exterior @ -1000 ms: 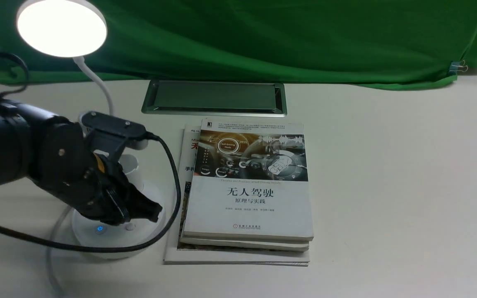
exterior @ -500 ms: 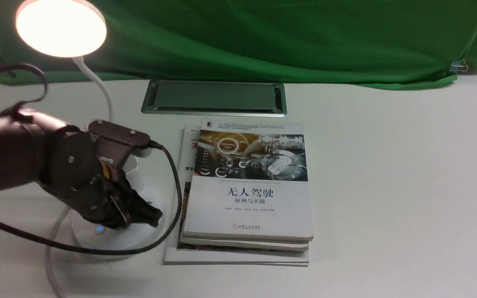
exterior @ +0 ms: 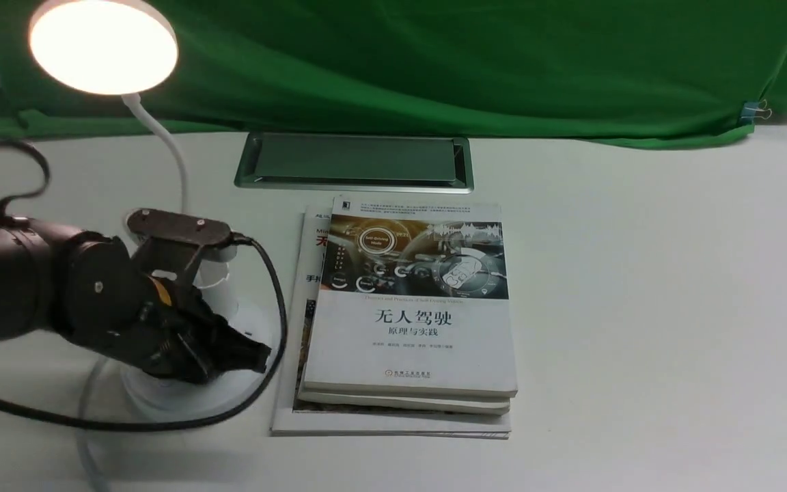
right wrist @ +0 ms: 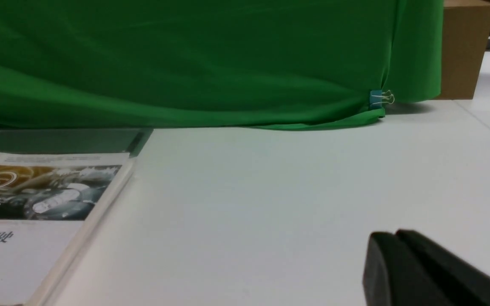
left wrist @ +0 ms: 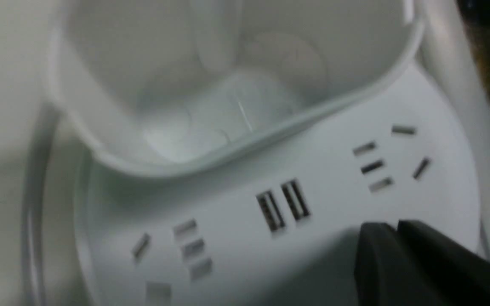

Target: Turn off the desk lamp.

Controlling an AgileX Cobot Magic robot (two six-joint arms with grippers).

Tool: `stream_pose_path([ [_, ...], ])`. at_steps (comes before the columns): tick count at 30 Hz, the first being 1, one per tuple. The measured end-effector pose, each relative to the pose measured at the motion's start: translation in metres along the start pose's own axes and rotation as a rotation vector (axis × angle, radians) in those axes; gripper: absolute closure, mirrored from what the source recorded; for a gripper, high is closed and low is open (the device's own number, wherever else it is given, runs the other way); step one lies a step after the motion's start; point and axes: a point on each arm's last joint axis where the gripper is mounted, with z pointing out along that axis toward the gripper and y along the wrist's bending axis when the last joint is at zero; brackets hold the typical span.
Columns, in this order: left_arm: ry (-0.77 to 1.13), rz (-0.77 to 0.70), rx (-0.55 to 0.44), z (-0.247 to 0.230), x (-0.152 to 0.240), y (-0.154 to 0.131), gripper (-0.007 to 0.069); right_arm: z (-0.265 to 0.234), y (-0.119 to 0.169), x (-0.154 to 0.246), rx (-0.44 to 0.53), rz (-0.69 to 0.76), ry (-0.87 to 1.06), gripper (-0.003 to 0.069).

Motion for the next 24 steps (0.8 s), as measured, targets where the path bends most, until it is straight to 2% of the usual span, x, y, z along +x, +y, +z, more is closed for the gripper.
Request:
stream_pose_path([
  [5,-0.019,0.015,0.002,0.000,-0.004,0.000,0.0606,0.000,0.000,0.000,0.000,0.000,0.000,0.0622],
  [10,0.013,0.052,-0.036,-0.017,0.000,0.003,0.0606,0.000,0.000,0.000,0.000,0.000,0.000,0.0622],
  [16,-0.112,0.052,-0.061,-0.047,-0.016,0.003,0.0606,0.000,0.000,0.000,0.000,0.000,0.000,0.0622],
  [24,-0.089,0.027,0.003,-0.067,-0.007,-0.004,0.0606,0.000,0.000,0.000,0.000,0.000,0.000,0.0622],
])
